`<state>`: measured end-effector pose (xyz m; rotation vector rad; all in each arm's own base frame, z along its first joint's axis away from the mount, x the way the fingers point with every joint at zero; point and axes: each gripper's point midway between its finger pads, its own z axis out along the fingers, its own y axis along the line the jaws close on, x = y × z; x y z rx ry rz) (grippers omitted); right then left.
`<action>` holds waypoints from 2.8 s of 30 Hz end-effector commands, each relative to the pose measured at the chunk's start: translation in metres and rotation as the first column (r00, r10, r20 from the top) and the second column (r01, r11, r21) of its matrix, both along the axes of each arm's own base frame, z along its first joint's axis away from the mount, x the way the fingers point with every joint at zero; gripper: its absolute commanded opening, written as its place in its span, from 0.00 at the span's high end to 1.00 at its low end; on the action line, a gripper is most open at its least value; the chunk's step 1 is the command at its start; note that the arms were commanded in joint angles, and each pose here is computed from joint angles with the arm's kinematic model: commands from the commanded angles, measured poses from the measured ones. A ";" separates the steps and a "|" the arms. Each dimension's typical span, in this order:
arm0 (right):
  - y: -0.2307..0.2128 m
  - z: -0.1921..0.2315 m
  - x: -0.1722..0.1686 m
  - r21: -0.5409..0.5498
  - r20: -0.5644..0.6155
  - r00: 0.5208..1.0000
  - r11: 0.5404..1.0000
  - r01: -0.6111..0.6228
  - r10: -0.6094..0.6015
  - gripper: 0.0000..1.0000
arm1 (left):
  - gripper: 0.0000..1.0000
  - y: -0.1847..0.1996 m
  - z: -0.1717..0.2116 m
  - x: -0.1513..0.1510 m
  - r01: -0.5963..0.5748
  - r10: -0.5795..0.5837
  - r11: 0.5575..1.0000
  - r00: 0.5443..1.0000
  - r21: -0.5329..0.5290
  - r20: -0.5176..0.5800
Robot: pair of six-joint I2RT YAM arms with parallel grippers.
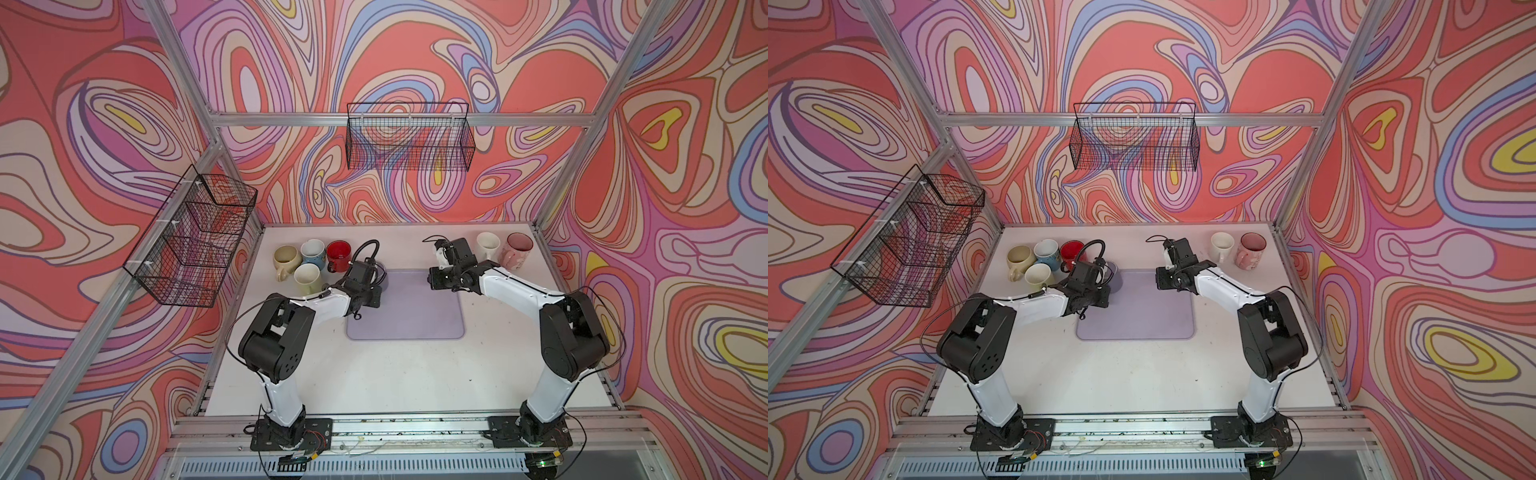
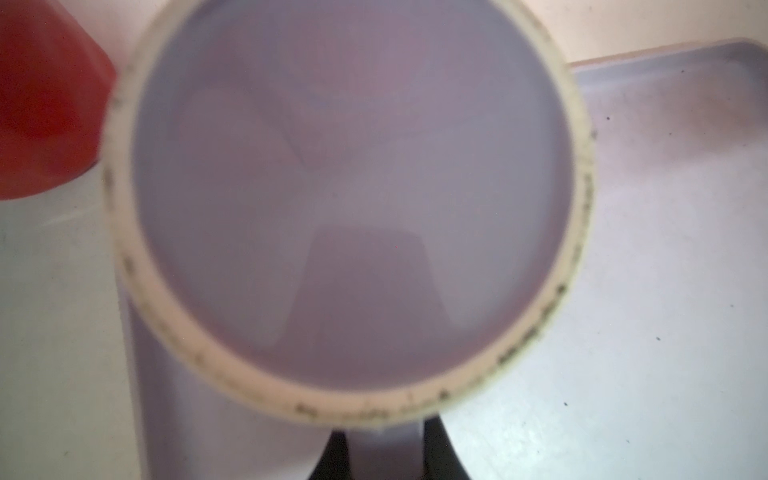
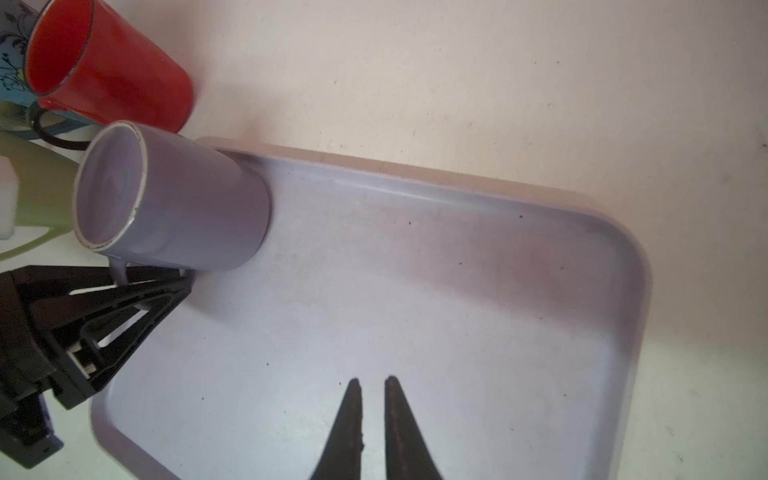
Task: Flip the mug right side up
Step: 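Grasp and lift the lavender mug with the left gripper toward the right gripper, then close the right gripper on the lavender mug beside the left gripper, then open the left gripper while the right gripper carries the lavender mug beyond the tray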
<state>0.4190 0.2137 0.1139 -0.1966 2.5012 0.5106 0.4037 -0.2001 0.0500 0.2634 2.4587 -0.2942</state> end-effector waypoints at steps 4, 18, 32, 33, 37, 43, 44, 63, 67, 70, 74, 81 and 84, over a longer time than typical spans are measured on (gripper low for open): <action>-0.018 0.019 0.003 0.089 0.029 0.998 0.995 0.044 -0.047 0.88 | 1.00 -0.019 0.068 0.002 0.085 -0.071 0.990 0.989 -0.109 0.126; -0.021 0.061 -0.009 0.443 0.124 0.991 0.891 -0.101 0.051 0.82 | 1.00 -0.058 0.194 -0.022 0.350 -0.210 0.825 0.919 -0.444 0.333; 0.005 0.168 -0.053 0.652 0.452 0.867 0.587 -0.480 0.207 0.44 | 1.00 -0.079 0.261 -0.057 0.544 -0.342 0.591 0.838 -0.595 0.426; 0.006 0.175 -0.055 0.659 0.467 0.860 0.567 -0.494 0.206 0.44 | 1.00 -0.079 0.264 -0.058 0.549 -0.343 0.579 0.835 -0.603 0.430; 0.018 0.192 -0.063 0.659 0.517 0.826 0.511 -0.552 0.227 0.44 | 1.00 -0.084 0.271 -0.063 0.557 -0.348 0.544 0.830 -0.628 0.436; 0.042 0.195 -0.071 0.649 0.525 0.805 0.482 -0.588 0.275 0.44 | 1.00 -0.090 0.277 -0.068 0.572 -0.356 0.522 0.821 -0.633 0.447; 0.044 0.194 -0.070 0.652 0.522 0.807 0.482 -0.586 0.276 0.44 | 1.00 -0.091 0.278 -0.068 0.573 -0.355 0.520 0.819 -0.633 0.450; 0.074 0.231 -0.067 0.659 0.590 0.754 0.367 -0.656 0.288 0.97 | 1.00 -0.102 0.251 -0.058 0.532 -0.344 0.502 0.846 -0.682 0.407; 0.075 0.225 -0.060 0.654 0.553 0.780 0.428 -0.624 0.291 1.00 | 0.79 -0.084 0.240 -0.044 0.475 -0.274 0.550 0.880 -0.687 0.389; 0.074 0.214 -0.051 0.640 0.494 0.819 0.516 -0.570 0.292 1.00 | 0.61 -0.069 0.238 -0.038 0.444 -0.230 0.588 0.893 -0.676 0.387; 0.064 0.188 -0.036 0.553 0.373 0.885 0.699 -0.454 0.280 1.00 | 0.51 -0.044 0.232 -0.033 0.370 -0.159 0.706 0.914 -0.603 0.374; 0.010 0.137 -0.019 0.268 0.111 0.980 0.945 -0.187 0.163 1.00 | 0.35 0.041 0.211 -0.017 0.019 0.101 0.954 0.919 -0.299 0.381; -0.031 0.105 -0.022 0.047 -0.025 0.996 0.995 -0.090 0.091 1.00 | 0.25 0.090 0.206 -0.015 -0.184 0.241 0.968 0.876 -0.173 0.419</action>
